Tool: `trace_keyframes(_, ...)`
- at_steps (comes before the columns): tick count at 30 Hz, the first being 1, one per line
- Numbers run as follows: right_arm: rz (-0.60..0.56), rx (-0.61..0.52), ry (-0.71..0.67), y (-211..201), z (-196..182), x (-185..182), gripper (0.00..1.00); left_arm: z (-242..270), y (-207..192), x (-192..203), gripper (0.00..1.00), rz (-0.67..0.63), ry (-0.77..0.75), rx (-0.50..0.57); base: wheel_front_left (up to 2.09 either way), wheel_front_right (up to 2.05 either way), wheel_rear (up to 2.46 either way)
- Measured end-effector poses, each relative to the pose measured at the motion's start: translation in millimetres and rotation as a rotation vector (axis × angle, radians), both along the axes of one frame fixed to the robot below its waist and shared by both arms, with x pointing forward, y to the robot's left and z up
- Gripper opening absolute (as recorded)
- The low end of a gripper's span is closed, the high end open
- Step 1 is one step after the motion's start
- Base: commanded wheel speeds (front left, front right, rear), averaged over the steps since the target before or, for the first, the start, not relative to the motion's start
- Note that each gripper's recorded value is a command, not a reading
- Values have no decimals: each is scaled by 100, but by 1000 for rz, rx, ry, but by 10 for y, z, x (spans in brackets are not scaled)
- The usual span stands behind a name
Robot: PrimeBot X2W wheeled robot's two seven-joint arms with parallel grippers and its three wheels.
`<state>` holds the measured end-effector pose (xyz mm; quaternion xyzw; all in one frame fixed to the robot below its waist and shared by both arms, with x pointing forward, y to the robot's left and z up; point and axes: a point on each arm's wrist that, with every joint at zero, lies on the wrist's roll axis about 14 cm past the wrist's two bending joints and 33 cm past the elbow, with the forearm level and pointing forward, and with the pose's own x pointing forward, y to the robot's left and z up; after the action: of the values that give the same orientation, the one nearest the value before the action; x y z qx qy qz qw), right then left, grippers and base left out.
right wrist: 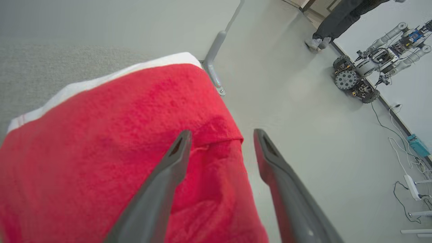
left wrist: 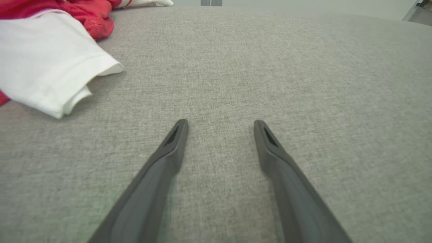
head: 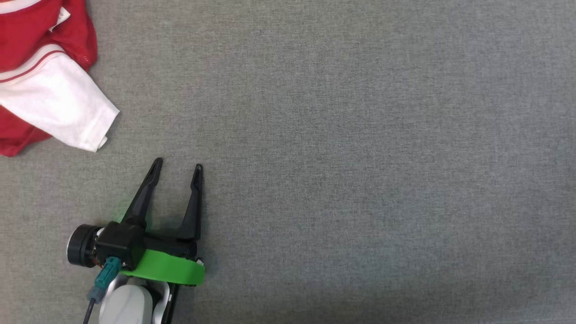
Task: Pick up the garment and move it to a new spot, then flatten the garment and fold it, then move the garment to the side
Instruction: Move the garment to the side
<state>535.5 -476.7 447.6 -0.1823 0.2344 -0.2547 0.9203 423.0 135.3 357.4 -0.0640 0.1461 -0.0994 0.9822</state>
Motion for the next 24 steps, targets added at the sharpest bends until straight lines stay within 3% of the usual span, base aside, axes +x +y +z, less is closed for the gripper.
trace_keyframes(5, 103, -127, -115, 135, 317, 139, 100, 76, 29, -28, 100, 27, -9, -15, 0, 0, 0)
trace_keyframes(10, 231, -129, -261, 530, 489, 176, 100, 218, 45, -126, 100, 56, -26, -43, 0, 0, 0)
trace_keyframes(18, 371, -37, -376, 1264, 544, -367, 100, 532, 172, -489, 100, 121, -73, -61, 0, 0, 0)
trace_keyframes(24, 487, 49, -444, 1983, 579, -1034, 100, 760, 270, -776, 100, 171, -125, -68, 0, 0, 0)
